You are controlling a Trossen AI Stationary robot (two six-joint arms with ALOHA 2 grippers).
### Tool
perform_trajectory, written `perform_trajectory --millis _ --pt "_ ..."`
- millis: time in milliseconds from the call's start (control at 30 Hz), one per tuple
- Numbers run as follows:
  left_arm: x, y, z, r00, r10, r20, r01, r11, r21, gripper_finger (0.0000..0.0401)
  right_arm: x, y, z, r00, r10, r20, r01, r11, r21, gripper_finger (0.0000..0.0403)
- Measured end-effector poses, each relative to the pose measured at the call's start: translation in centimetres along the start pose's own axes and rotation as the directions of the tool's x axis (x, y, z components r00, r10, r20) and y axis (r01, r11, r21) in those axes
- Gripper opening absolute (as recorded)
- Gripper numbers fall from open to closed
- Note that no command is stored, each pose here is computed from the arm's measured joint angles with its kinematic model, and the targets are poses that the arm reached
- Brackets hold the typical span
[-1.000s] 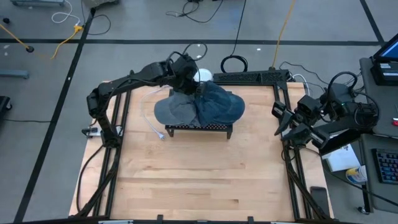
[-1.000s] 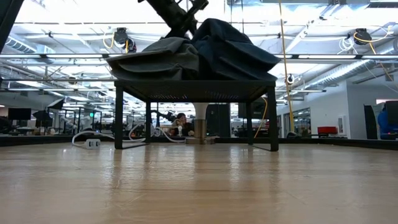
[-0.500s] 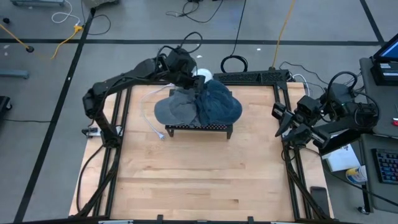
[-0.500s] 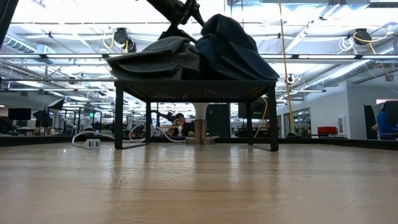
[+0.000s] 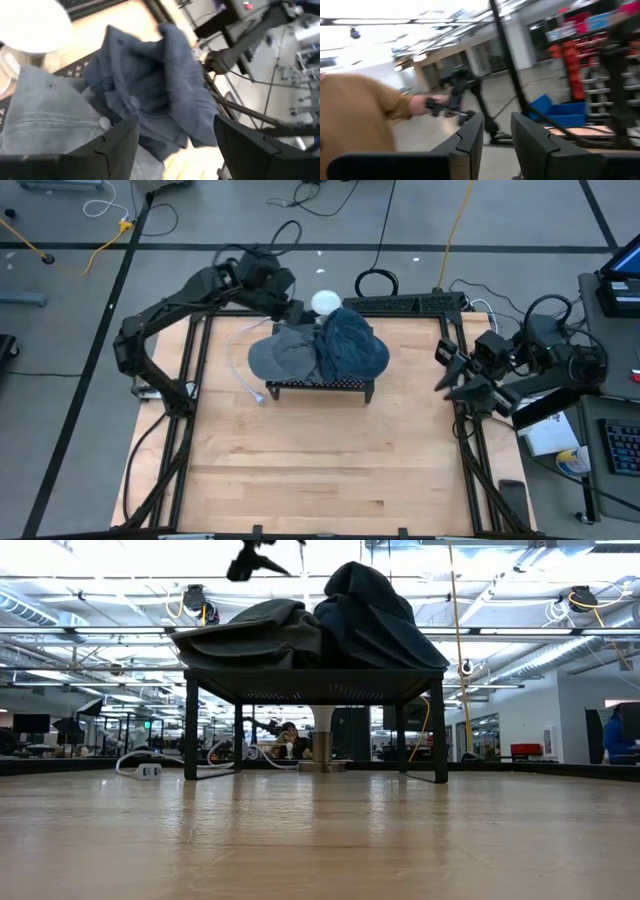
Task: Pick & Place hat
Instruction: Return to Home Position
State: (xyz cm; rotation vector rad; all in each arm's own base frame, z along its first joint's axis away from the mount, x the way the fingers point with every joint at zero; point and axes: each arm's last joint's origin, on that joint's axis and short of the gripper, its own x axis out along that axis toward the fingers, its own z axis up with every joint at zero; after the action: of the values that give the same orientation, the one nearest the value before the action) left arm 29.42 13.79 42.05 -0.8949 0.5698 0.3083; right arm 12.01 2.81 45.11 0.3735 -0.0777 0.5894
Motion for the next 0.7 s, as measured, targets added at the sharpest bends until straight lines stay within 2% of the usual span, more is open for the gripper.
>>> perform_trajectory --millis 200,367,533,700 --pt "-4.0 -1.7 -1.9 0.999 -0.045 -0.004 0.045 0.994 0.096 0.0243 0.7 -0.8 -0.1 0.990 -0.137 0.034 0.138 0.990 -0.032 0.0096" --pt "-7.9 -3.5 -5.5 0.996 -0.062 -0.066 0.079 0.950 0.303 0.0235 1.0 -1.5 -1.1 0.985 -0.173 0.011 0.174 0.983 -0.053 0.0096" --pt "-11.4 -5.2 -9.2 0.998 -0.014 0.065 -0.016 0.896 0.444 0.0239 1.2 -2.7 -3.7 0.979 -0.197 -0.061 0.193 0.979 -0.065 0.0096" --pt "-13.4 -4.2 -13.3 0.982 0.004 0.187 -0.104 0.842 0.530 0.0249 1.0 -4.3 -7.5 0.975 -0.206 -0.083 0.195 0.973 -0.124 0.0096"
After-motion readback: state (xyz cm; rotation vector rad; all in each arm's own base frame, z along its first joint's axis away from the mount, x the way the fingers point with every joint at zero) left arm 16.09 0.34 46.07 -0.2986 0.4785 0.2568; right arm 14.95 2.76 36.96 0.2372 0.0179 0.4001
